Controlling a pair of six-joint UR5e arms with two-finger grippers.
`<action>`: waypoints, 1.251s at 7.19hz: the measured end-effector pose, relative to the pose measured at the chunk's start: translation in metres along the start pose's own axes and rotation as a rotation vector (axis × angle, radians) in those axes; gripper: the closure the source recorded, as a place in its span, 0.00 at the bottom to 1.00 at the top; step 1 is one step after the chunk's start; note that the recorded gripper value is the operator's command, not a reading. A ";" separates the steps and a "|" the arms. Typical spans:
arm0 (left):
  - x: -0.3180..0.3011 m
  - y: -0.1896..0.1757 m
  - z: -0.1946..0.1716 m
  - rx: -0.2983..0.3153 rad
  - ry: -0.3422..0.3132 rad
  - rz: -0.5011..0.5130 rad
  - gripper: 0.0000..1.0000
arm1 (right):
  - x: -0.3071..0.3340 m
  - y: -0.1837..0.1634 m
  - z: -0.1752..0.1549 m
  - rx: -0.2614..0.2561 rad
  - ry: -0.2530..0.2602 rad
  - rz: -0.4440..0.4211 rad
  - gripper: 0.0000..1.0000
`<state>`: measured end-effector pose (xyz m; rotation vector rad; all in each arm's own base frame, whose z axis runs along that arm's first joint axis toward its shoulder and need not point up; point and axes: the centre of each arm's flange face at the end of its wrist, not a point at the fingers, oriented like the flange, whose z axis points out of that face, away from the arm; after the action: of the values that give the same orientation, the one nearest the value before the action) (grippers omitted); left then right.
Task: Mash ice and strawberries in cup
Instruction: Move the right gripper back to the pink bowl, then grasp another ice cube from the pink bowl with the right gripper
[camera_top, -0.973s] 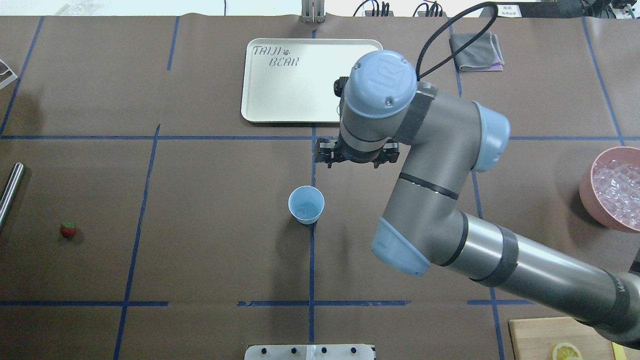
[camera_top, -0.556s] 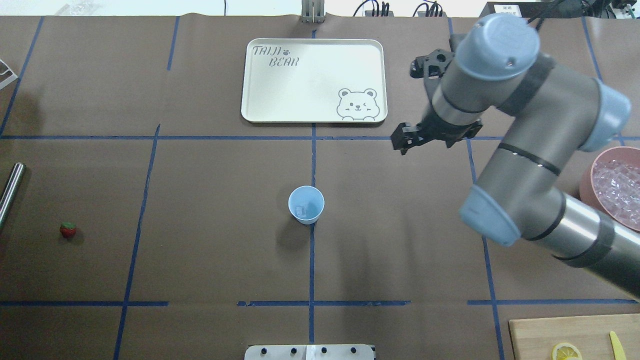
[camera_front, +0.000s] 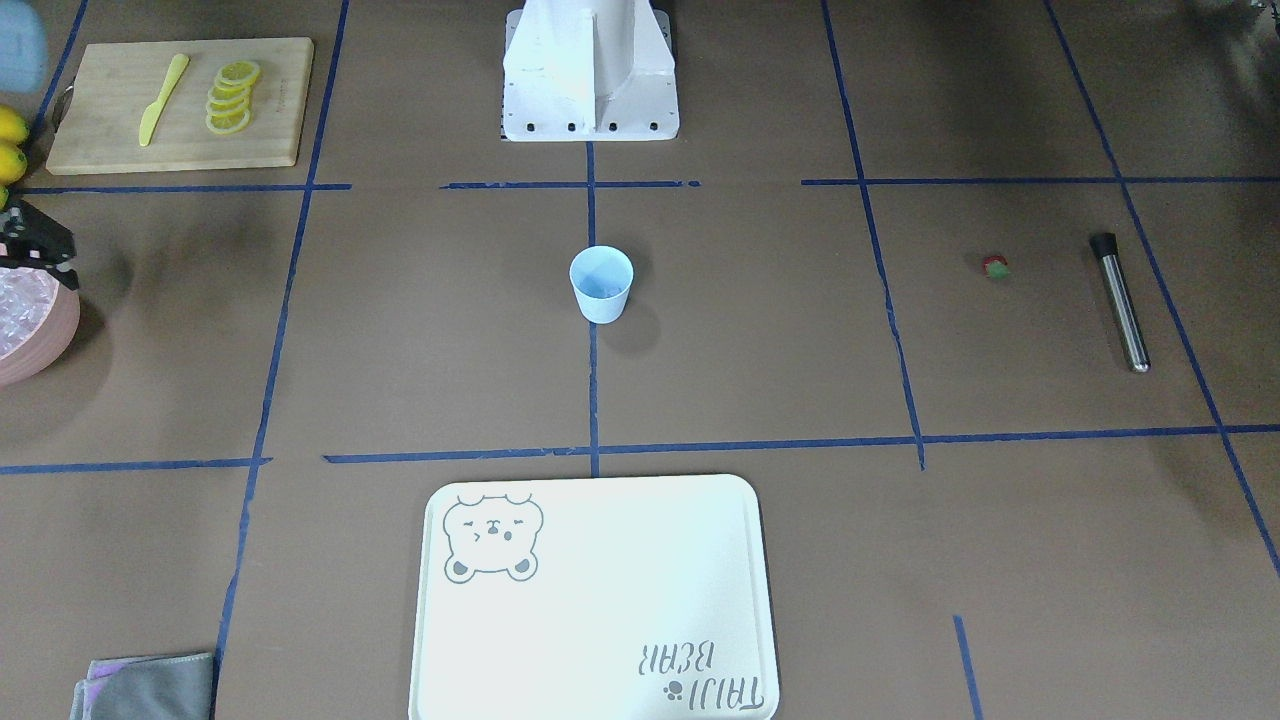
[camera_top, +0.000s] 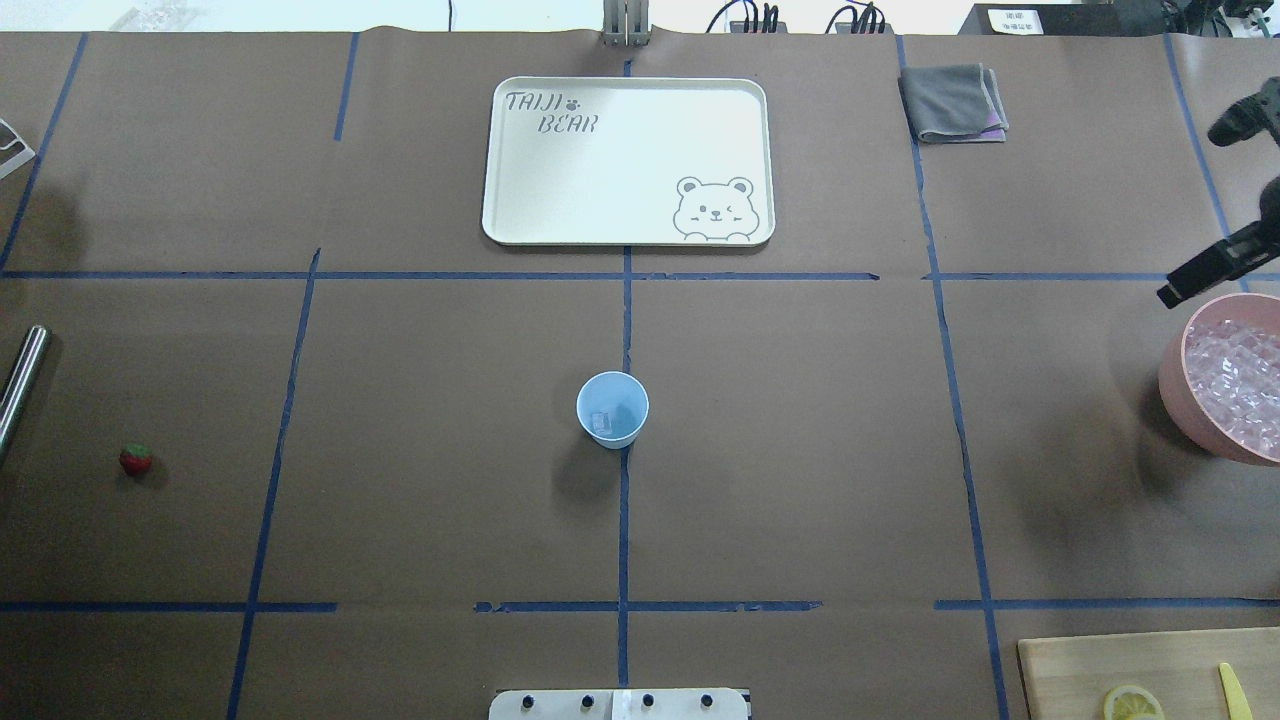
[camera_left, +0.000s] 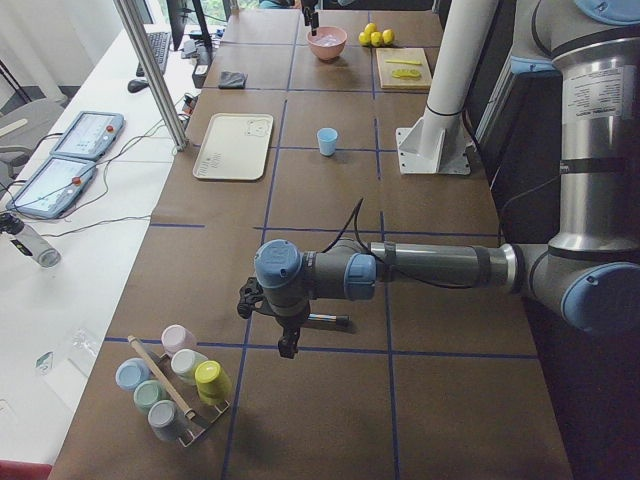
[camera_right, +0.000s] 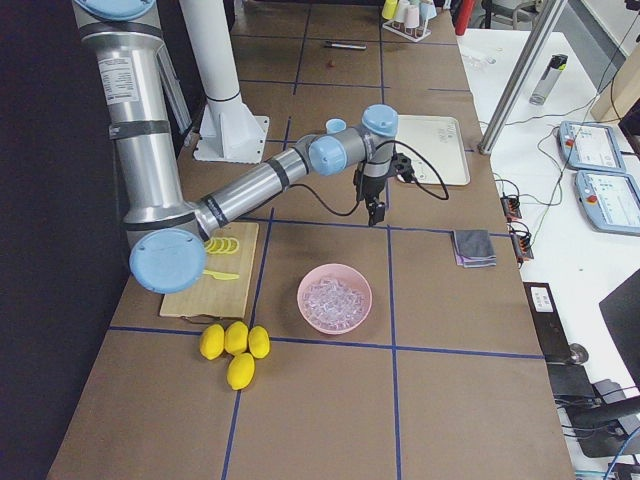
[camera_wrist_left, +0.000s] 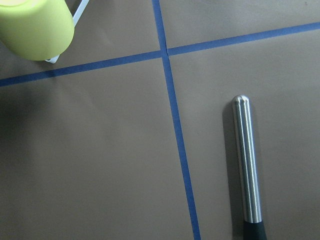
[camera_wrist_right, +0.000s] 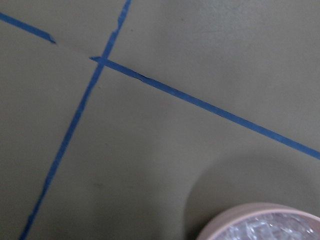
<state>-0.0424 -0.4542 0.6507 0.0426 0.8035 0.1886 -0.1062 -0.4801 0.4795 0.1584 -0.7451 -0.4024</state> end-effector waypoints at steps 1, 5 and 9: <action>0.000 0.000 0.000 -0.001 0.000 0.001 0.00 | 0.028 0.031 0.009 -0.003 0.001 -0.025 0.01; 0.001 0.000 0.001 -0.002 0.000 0.002 0.00 | 0.093 0.089 0.067 0.033 0.010 -0.076 0.04; 0.001 0.000 0.001 -0.002 -0.001 0.002 0.00 | 0.111 0.102 0.095 0.032 0.029 -0.088 0.15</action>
<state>-0.0411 -0.4544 0.6511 0.0413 0.8024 0.1915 -0.0670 -0.4328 0.6465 0.2269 -0.7182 -0.4709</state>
